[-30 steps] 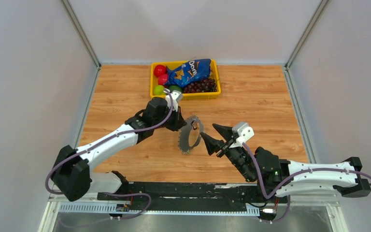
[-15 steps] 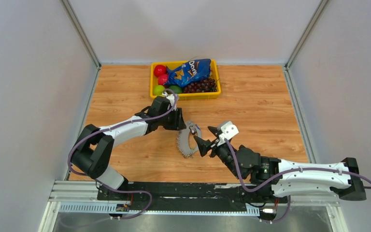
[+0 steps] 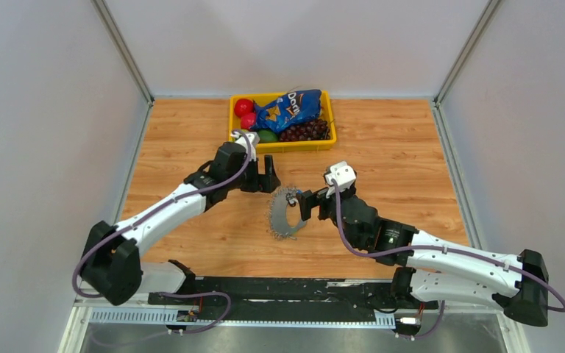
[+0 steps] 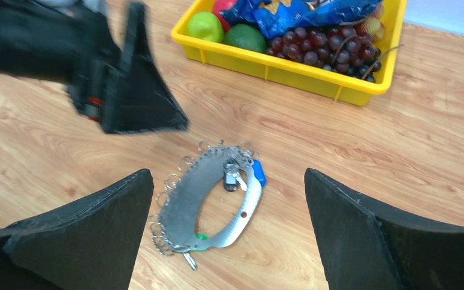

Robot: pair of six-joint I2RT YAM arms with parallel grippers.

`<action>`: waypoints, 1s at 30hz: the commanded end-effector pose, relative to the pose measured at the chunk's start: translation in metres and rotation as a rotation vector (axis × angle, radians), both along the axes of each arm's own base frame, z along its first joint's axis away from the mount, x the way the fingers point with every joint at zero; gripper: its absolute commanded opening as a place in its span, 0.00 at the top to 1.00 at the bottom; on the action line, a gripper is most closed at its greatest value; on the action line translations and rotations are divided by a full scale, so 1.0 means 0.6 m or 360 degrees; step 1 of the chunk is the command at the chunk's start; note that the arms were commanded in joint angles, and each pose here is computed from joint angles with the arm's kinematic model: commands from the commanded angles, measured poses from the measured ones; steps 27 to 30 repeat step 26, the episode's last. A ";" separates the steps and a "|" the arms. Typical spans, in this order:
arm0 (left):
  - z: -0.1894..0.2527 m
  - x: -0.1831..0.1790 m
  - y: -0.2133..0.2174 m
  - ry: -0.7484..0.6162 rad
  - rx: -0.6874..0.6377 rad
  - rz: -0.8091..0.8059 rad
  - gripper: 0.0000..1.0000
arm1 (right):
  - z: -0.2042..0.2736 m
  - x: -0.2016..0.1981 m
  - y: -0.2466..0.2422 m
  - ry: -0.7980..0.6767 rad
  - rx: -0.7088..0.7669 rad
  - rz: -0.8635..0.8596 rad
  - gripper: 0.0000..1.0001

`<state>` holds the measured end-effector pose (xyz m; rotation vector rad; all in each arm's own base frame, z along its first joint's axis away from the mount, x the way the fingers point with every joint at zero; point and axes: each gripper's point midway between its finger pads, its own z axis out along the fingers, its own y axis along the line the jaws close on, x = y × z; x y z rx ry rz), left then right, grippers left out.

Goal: Put the keys on the keyring

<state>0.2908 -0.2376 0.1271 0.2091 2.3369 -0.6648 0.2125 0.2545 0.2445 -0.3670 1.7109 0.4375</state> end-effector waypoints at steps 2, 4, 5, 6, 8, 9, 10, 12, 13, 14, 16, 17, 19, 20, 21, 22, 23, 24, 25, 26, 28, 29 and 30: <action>0.130 0.000 0.030 -0.0323 -0.0043 0.0055 0.00 | 0.017 0.015 -0.003 0.0046 -0.0007 -0.0020 0.00; 0.160 -0.009 0.044 -0.0402 -0.0058 0.0076 0.00 | 0.027 0.020 -0.011 0.0035 -0.0031 -0.0066 0.00; 0.166 -0.013 0.050 -0.0423 -0.0046 0.0074 0.00 | 0.034 0.025 -0.022 0.0027 -0.0019 -0.0128 0.00; 0.187 -0.021 0.056 -0.0477 -0.0070 0.0073 0.00 | 0.043 0.028 -0.031 0.0017 0.0003 -0.0184 0.00; 0.213 -0.028 0.075 -0.0557 -0.0068 0.0112 0.00 | 0.059 0.038 -0.058 -0.0006 0.0059 -0.0346 0.00; 0.231 -0.036 0.083 -0.0606 -0.0077 0.0117 0.00 | 0.063 0.043 -0.073 -0.0020 0.0074 -0.0436 0.00; 0.235 -0.042 0.088 -0.0615 -0.0073 0.0117 0.00 | 0.067 0.049 -0.090 -0.0040 0.0072 -0.0535 0.00; 0.257 -0.053 0.101 -0.0666 -0.0078 0.0132 0.00 | 0.066 0.054 -0.108 -0.0052 0.0042 -0.0643 0.00; 0.273 -0.059 0.109 -0.0710 -0.0084 0.0139 0.00 | 0.064 0.057 -0.118 -0.0058 0.0007 -0.0707 0.00; 0.276 -0.064 0.114 -0.0713 -0.0071 0.0140 0.00 | 0.063 0.058 -0.124 -0.0059 -0.0023 -0.0747 0.00; 0.287 -0.073 0.131 -0.0756 -0.0036 0.0165 0.00 | 0.061 0.061 -0.128 -0.0055 -0.0057 -0.0800 0.00; 0.296 -0.078 0.138 -0.0786 -0.0041 0.0173 0.00 | 0.061 0.062 -0.127 -0.0047 -0.0060 -0.0807 0.00; 0.304 -0.086 0.152 -0.0824 -0.0018 0.0193 0.00 | 0.064 0.061 -0.124 -0.0024 -0.0040 -0.0809 0.00; 0.305 -0.088 0.157 -0.0833 -0.0001 0.0200 0.00 | 0.065 0.060 -0.124 -0.0016 -0.0033 -0.0807 0.00; 0.311 -0.093 0.162 -0.0856 -0.0007 0.0206 0.00 | 0.067 0.060 -0.124 -0.0015 -0.0032 -0.0803 0.00; 0.312 -0.095 0.165 -0.0866 0.0006 0.0201 0.00 | 0.067 0.061 -0.127 -0.0020 -0.0049 -0.0822 0.00; 0.316 -0.099 0.169 -0.0883 0.0003 0.0202 0.00 | 0.066 0.062 -0.136 -0.0023 -0.0082 -0.0877 0.00; 0.315 -0.100 0.172 -0.0894 0.0017 0.0204 0.00 | 0.068 0.063 -0.142 -0.0027 -0.0095 -0.0924 0.00; 0.318 -0.103 0.176 -0.0912 0.0018 0.0210 0.00 | 0.068 0.063 -0.144 -0.0027 -0.0106 -0.0949 0.00; 0.316 -0.102 0.180 -0.0919 0.0036 0.0221 0.00 | 0.070 0.063 -0.143 -0.0019 -0.0102 -0.0945 0.00; 0.316 -0.102 0.180 -0.0919 0.0036 0.0221 0.00 | 0.070 0.063 -0.143 -0.0019 -0.0102 -0.0945 0.00; 0.316 -0.102 0.180 -0.0919 0.0036 0.0221 0.00 | 0.070 0.063 -0.143 -0.0019 -0.0102 -0.0945 0.00; 0.316 -0.102 0.180 -0.0919 0.0036 0.0221 0.00 | 0.070 0.063 -0.143 -0.0019 -0.0102 -0.0945 0.00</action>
